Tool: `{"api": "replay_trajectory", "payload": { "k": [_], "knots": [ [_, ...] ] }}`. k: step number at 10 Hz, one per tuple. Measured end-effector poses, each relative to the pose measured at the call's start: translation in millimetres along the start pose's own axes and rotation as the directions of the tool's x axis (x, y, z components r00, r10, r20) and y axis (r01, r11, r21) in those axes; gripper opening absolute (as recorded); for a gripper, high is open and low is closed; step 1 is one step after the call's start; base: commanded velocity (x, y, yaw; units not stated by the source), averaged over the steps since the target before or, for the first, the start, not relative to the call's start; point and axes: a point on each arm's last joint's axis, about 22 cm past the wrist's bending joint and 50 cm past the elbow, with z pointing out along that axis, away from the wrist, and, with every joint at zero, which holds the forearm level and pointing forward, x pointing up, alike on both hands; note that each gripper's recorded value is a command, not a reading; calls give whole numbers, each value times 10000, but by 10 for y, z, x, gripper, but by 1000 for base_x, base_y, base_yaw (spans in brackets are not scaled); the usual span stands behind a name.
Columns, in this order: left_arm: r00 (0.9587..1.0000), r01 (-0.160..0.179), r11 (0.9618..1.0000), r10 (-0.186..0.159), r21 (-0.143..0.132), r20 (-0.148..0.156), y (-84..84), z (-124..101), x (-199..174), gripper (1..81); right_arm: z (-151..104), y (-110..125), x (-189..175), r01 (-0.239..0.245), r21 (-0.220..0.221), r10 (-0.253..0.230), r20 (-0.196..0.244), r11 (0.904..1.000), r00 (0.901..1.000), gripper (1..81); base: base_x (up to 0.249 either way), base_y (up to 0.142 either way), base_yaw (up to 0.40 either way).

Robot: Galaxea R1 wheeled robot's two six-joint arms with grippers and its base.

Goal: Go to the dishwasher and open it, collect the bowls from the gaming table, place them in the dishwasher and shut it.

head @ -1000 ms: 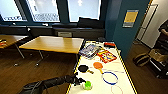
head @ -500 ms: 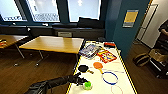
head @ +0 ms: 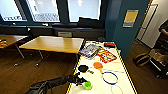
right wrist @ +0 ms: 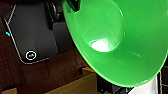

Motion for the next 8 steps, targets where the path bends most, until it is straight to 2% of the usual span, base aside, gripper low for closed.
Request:
{"api": "replay_trajectory", "payload": {
  "k": [3, 8],
  "knots": [
    [9998, 212, 9997, -212, 109, -52, -18, 52, 2, 811, 0, 2, 1, 1, -2, -1, -5, 10000, 10000, 10, 0, 0, 0],
    [9990, 428, 9987, -432, 271, 143, -165, 152, -197, 811, 50, 20, -11, 5, -27, -5, 26, 10000, 10000, 10, 0, 0, 0]
  ]
}}
